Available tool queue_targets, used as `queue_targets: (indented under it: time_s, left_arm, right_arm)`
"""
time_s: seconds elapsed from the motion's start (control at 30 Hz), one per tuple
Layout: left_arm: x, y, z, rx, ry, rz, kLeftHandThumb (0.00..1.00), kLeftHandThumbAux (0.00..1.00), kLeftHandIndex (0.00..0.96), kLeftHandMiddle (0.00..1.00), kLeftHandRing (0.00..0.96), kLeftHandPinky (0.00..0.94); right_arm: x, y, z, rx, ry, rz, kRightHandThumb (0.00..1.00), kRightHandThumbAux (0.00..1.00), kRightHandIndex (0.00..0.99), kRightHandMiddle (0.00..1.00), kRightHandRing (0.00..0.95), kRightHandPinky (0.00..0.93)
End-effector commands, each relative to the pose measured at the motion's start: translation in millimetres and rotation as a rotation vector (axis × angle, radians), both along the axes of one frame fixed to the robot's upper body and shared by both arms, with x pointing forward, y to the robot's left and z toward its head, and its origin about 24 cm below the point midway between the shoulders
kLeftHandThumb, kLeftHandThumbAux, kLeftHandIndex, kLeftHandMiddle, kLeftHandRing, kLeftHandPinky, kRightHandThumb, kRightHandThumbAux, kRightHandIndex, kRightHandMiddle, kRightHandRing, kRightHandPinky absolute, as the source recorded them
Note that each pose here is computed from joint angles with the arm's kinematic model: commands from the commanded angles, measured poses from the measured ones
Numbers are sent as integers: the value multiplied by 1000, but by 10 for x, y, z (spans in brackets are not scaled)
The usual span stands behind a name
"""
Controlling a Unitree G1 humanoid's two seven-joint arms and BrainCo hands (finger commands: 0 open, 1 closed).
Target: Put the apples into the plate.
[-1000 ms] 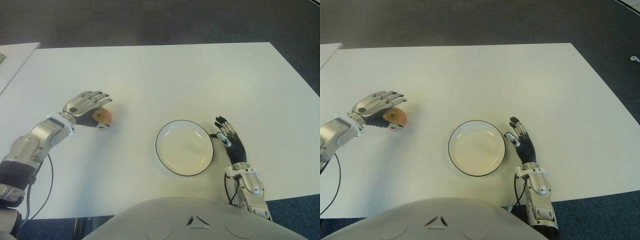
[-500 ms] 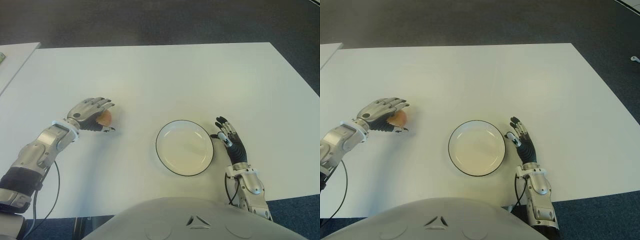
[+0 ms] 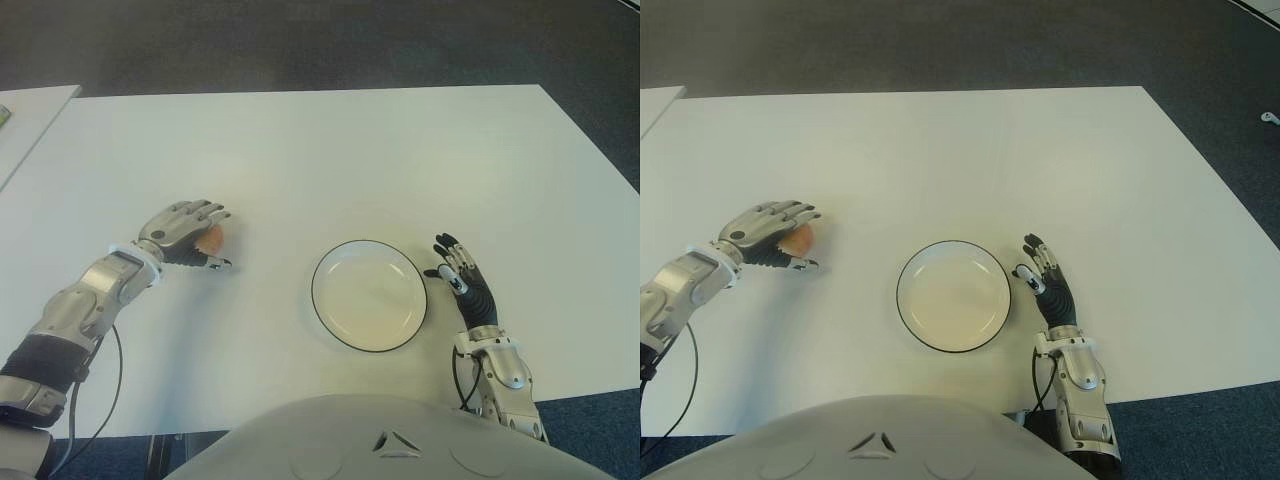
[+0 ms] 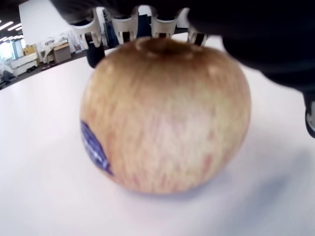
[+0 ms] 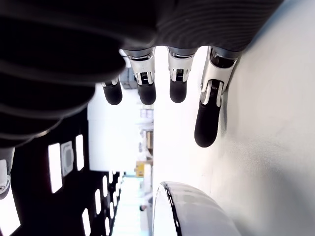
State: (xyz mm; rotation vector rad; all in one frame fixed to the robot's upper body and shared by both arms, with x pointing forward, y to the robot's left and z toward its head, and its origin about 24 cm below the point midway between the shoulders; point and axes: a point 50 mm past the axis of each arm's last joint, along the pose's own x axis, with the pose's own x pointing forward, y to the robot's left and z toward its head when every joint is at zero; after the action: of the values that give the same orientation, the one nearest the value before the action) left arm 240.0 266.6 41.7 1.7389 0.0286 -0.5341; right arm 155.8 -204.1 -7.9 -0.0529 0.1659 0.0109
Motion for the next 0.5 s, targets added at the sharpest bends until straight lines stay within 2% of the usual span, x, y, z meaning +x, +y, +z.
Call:
queue_targets:
  time_s: [0.03, 0.5]
  left_arm:
    - [-11, -39, -91, 4, 12, -6, 213, 310, 0, 0, 0, 14]
    - [-12, -104, -202, -17, 12, 15, 237, 304, 0, 0, 0, 3]
  right_arm:
    - [-269, -56, -326, 14, 212, -35, 105, 444, 0, 0, 0, 0]
    - [-302, -150, -309, -15, 205, -31, 90, 445, 0, 0, 0, 0]
